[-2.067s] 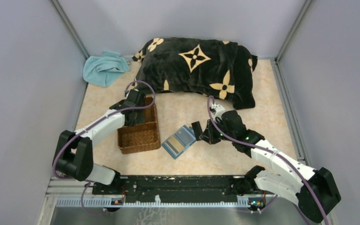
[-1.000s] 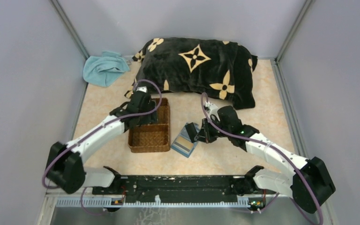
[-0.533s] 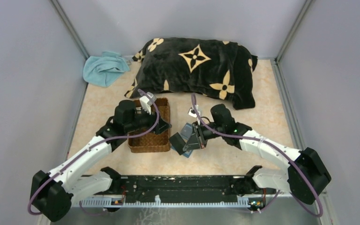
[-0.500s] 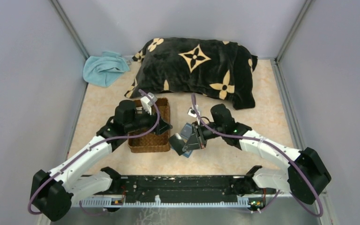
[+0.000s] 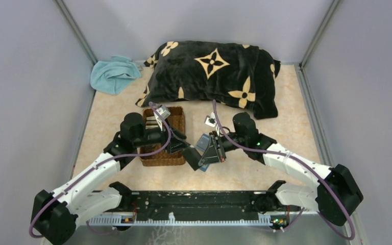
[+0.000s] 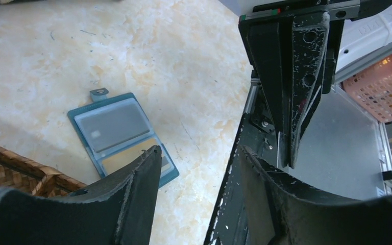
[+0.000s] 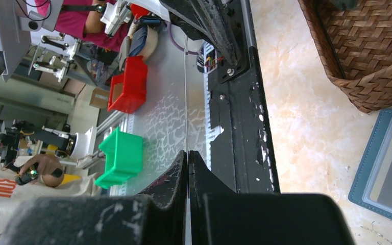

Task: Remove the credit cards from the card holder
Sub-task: Place the credit card in the storage box.

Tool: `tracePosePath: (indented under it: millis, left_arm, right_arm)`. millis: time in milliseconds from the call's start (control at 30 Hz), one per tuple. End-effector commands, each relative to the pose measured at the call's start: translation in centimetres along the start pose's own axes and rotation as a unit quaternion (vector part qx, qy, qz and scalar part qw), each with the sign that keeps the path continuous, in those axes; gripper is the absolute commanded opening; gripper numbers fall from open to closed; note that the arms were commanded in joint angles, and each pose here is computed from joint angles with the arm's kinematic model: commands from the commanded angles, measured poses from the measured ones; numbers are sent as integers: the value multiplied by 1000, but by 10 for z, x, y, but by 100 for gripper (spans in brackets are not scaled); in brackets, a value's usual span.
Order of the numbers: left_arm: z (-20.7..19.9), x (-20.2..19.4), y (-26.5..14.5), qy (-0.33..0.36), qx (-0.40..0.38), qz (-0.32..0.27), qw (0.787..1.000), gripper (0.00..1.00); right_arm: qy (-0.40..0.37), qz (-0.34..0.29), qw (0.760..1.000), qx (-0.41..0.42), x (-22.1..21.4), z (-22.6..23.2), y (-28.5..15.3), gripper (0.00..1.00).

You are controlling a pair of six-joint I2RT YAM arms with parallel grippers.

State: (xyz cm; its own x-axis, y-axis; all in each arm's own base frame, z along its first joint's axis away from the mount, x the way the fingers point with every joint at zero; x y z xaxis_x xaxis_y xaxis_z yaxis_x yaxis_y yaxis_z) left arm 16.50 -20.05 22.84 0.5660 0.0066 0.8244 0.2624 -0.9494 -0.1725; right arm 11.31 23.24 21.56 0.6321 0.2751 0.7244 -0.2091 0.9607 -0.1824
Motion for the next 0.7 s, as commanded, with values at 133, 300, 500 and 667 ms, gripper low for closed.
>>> tracePosePath:
  millis: [133, 300, 500, 667]
  left_arm:
    - [-17, 7, -1, 14, -62, -13, 998, 62]
    - [-33, 9, -9, 21, -111, -50, 992, 67]
    - [-60, 16, -22, 27, -205, -121, 971, 71]
    - [-70, 18, -22, 23, -266, -127, 955, 65]
  right_arm:
    - [-83, -41, 996, 10, 13, 29, -11, 0]
    - [-138, -109, 984, -27, 32, 51, -28, 0]
    - [-152, -149, 974, -71, 47, 56, -37, 0]
    - [-150, -155, 974, -72, 50, 50, -33, 0]
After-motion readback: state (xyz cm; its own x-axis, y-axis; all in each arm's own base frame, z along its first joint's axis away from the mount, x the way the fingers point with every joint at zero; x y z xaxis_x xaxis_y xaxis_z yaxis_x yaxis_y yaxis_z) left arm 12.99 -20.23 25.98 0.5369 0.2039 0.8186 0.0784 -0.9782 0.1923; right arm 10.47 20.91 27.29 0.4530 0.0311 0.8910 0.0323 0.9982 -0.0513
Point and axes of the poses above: each gripper's point midway between its finger pads, its own y axis out along the fingers, its own z axis along the line the jaws close on, x = y × z, the point moved 7 cm from there along -y, back along the fingers, and after that the axes turned 6 degrees about -y, right-handed, at the moved point
